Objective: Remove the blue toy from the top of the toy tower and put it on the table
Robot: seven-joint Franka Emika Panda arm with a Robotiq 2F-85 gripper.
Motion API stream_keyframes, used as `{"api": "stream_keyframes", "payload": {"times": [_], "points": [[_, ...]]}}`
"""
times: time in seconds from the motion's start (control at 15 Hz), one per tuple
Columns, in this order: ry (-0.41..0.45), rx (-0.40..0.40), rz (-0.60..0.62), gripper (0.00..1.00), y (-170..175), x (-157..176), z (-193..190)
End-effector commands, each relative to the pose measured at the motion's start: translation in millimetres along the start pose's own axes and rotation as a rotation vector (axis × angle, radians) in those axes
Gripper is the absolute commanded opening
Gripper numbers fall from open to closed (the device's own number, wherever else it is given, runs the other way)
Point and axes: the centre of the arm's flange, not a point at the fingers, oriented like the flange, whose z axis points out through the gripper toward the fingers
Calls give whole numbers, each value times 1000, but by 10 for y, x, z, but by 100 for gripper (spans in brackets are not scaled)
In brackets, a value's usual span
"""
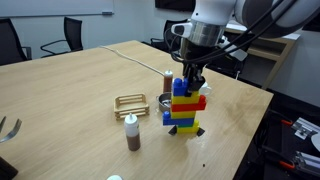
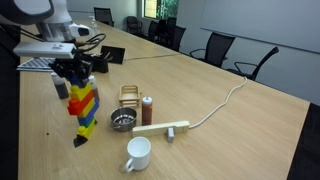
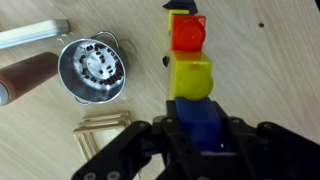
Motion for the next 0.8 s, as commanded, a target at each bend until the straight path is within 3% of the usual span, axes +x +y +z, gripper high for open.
{"api": "stream_keyframes", "payload": {"times": [0.0, 0.73], "points": [[18, -14, -18, 10, 18, 3, -64], [42, -35, -18, 10, 42, 32, -197]]}}
